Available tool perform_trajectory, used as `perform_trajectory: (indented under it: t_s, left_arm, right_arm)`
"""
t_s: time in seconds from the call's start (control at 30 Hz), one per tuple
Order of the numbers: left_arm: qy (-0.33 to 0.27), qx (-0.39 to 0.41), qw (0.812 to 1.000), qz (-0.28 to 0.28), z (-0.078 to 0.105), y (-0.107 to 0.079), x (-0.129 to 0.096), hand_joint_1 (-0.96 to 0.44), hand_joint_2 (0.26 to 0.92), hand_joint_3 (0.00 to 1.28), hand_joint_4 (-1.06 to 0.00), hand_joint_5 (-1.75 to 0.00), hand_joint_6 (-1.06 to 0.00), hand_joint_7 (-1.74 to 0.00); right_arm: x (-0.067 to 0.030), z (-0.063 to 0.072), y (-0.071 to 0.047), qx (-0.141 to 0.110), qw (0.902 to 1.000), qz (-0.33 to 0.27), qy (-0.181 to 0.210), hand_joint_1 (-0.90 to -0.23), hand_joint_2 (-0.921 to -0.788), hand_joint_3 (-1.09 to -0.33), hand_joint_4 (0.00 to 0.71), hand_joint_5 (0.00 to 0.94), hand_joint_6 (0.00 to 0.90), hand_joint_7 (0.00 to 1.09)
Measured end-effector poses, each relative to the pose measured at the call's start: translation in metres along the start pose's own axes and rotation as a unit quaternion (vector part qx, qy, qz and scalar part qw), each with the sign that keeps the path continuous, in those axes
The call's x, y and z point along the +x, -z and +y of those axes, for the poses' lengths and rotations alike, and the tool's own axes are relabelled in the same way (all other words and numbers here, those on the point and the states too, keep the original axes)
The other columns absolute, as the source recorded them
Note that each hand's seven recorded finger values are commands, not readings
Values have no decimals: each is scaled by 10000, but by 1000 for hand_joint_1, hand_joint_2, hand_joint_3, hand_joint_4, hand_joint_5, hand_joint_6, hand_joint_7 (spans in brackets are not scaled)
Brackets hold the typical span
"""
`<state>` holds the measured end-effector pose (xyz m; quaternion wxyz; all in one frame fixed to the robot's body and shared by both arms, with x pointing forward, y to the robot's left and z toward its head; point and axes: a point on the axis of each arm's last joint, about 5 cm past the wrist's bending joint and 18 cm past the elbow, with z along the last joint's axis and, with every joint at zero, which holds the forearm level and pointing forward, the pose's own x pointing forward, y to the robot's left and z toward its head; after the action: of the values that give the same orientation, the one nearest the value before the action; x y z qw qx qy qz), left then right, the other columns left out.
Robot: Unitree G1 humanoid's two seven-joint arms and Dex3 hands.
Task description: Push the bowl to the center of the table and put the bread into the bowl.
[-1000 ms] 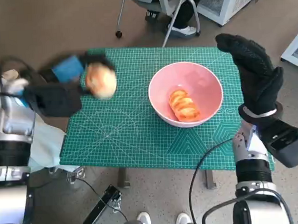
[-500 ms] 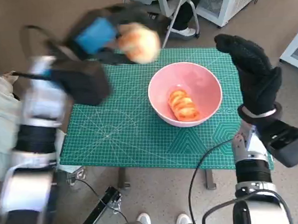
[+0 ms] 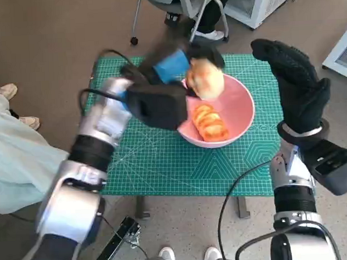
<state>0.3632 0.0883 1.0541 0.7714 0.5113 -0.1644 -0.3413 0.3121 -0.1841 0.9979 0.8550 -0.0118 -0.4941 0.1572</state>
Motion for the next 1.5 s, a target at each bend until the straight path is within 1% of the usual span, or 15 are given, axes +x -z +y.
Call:
perform_trajectory:
  t_s: [0.03,0.1,0.2,0.33,0.53,0.67,0.77,0.83,1.0,1.13,1.17,1.23,1.33,1.43,1.5]
  left_arm:
    - [269,17,9995,141,-22,5,17,-102,841,158,-130,-333,-118,-747]
    - [667,-31,9972,336,-58,16,38,-123,832,120,-58,-137,-48,-602]
    - [1069,-116,9930,487,-112,25,61,-152,820,93,-18,-44,-15,-511]
    - [1132,-168,9923,483,-136,24,67,-187,814,77,-4,-11,-3,-460]
    - [599,-605,9962,194,-194,69,31,-275,822,67,0,0,1,-437]
    - [144,-1063,9942,-102,-250,129,-22,-317,847,71,1,1,-7,-446]
    - [-300,-1455,9881,-388,-274,176,-76,-330,877,57,-41,-13,-44,-445]
    - [-689,-1743,9804,-601,-272,204,-120,-324,901,42,-102,-15,-119,-389]
    - [-1859,-2452,9421,-1333,-236,263,-266,-326,918,65,-230,-28,-242,-311]
    - [-2778,-2813,8991,-1882,-215,266,-391,-325,920,131,-290,-41,-259,-298]
    - [-2954,-2880,8888,-1997,-217,258,-419,-317,920,146,-293,-40,-243,-330]
    - [-3275,-3022,8671,-2225,-234,235,-476,-294,921,195,-298,-34,-132,-543]
    - [-3574,-3226,8413,-2457,-291,201,-554,-286,921,229,-299,-30,-55,-694]
    - [-3744,-3416,8226,-2577,-355,178,-644,-296,921,249,-300,-30,-31,-747]
    - [-3784,-3492,8175,-2580,-399,177,-705,-307,921,258,-299,-29,-27,-760]
  right_arm:
    - [-1,-1,-3,-4,10000,-7,7,-602,-921,-734,339,1,9,787]
    - [-8,-3,-9,-17,10000,-13,15,-602,-921,-734,339,1,7,785]
    - [-25,-14,-19,-51,10000,-16,51,-606,-921,-734,339,1,7,785]
    - [-32,-16,-30,-107,9999,-11,78,-610,-921,-734,338,1,6,785]
    - [-32,-18,-40,-165,9997,-19,170,-610,-921,-736,338,1,5,787]
    - [-32,-12,-41,-219,9996,7,175,-609,-921,-736,338,1,4,788]
    - [-31,-7,-44,-255,9995,11,180,-609,-921,-735,339,1,4,788]
    - [-26,-5,-50,-271,9994,-14,209,-606,-921,-736,339,1,5,788]
    - [7,6,-74,-353,9990,-97,238,-598,-921,-740,341,2,8,789]
    - [47,21,-99,-419,9986,-163,289,-577,-921,-744,346,4,11,789]
    - [57,24,-105,-440,9984,-172,297,-574,-921,-744,347,5,12,788]
    - [83,32,-121,-492,9981,-193,306,-565,-921,-749,348,5,13,787]
    - [124,49,-145,-533,9978,-223,332,-558,-921,-754,349,5,15,784]
    - [172,80,-169,-570,9976,-244,317,-552,-921,-758,348,4,16,781]
    - [198,99,-184,-601,9974,-252,309,-548,-921,-760,348,4,16,779]
